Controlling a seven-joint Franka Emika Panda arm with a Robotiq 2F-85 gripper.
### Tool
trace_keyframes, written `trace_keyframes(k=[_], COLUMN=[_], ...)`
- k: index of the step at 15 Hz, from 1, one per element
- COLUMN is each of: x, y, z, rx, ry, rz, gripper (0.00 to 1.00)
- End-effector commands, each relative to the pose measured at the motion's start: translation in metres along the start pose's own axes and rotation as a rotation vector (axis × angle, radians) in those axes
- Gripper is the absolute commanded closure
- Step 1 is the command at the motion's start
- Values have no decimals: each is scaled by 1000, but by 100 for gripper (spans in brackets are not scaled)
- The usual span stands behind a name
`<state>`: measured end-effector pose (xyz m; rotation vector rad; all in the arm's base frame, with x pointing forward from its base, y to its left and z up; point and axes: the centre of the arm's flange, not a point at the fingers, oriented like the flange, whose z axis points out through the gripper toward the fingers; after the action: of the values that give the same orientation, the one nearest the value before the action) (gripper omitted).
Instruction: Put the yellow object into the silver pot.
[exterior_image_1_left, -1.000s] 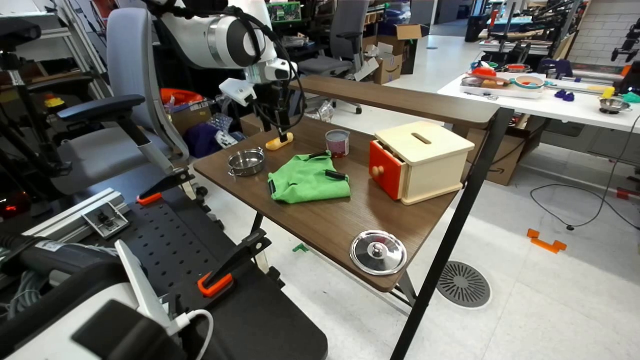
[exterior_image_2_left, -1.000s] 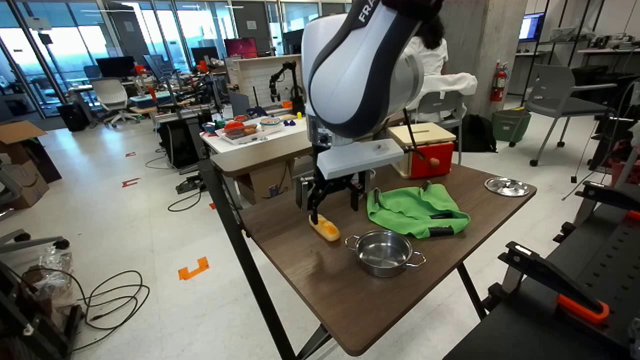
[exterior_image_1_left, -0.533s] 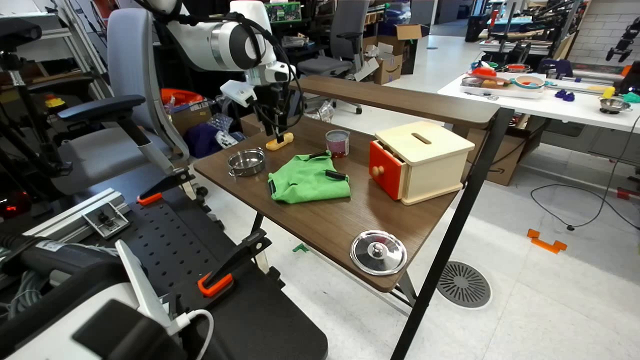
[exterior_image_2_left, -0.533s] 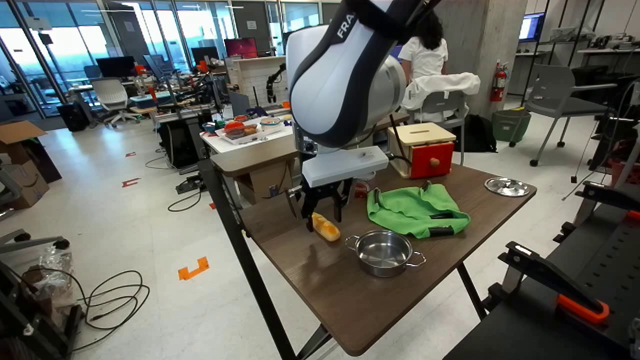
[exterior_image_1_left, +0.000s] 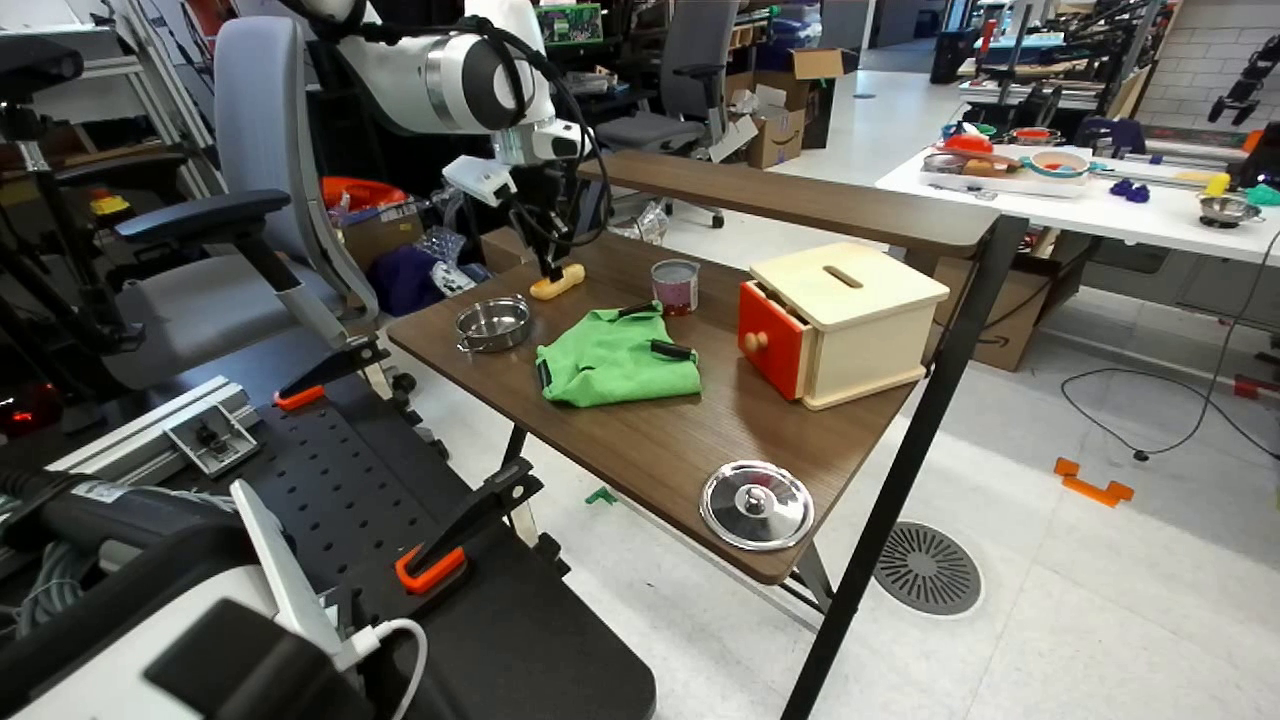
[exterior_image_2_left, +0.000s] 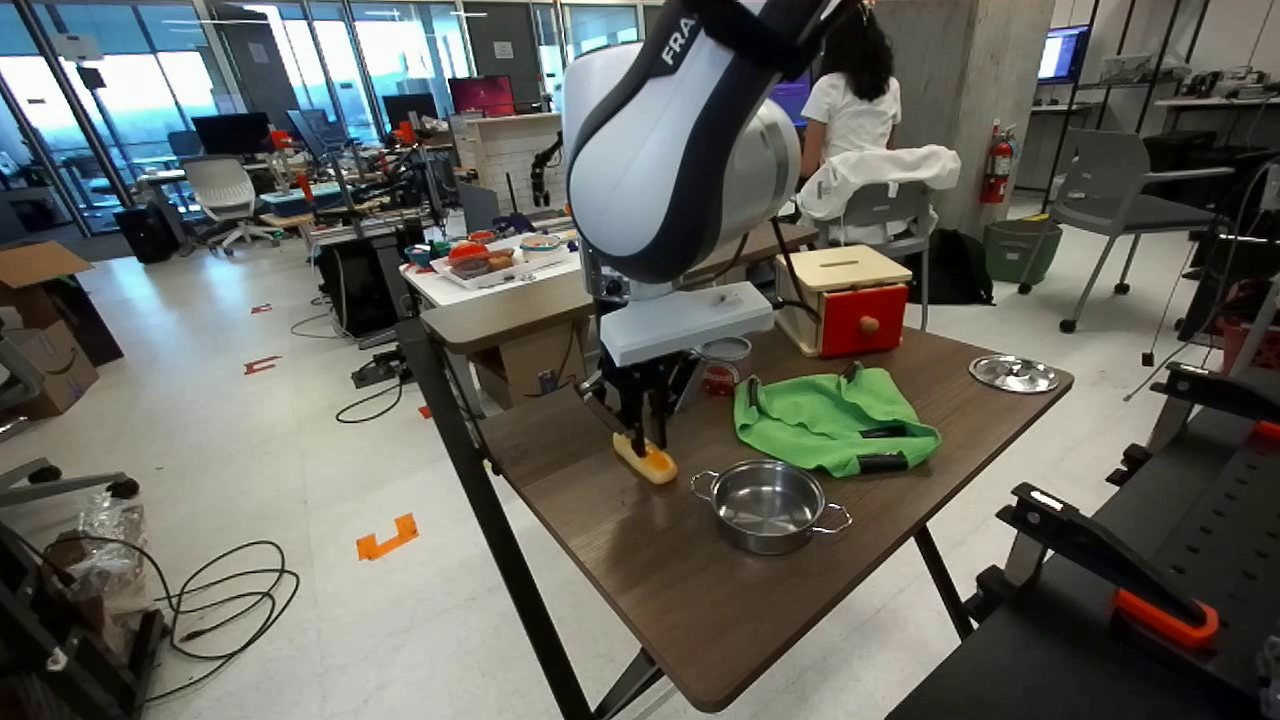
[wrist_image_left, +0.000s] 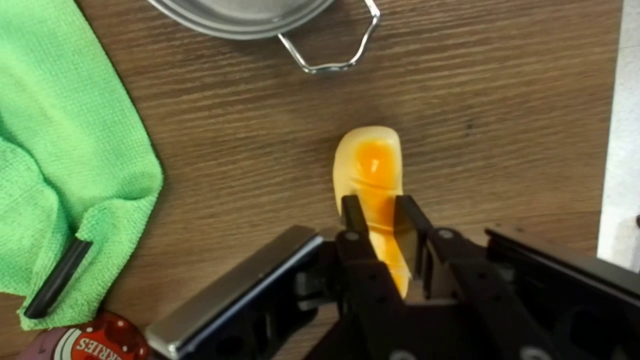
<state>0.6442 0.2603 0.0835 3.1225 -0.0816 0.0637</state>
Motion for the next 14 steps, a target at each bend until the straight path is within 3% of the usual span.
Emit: trace_keyframes(k=[1,7,8,12,13,14], x=[-1,-6,-7,-11,-13,-14], y=[-1,-6,-7,-9,-9,-8], z=[9,20,22,35,39,41], rx=[-5,-20,-23,-34,-38,-41], ry=[-47,-76,-78,-103,-106,-108], rz=[-31,-65,-68,-77,-80,-82], gripper=[45,3,0,0,25,26])
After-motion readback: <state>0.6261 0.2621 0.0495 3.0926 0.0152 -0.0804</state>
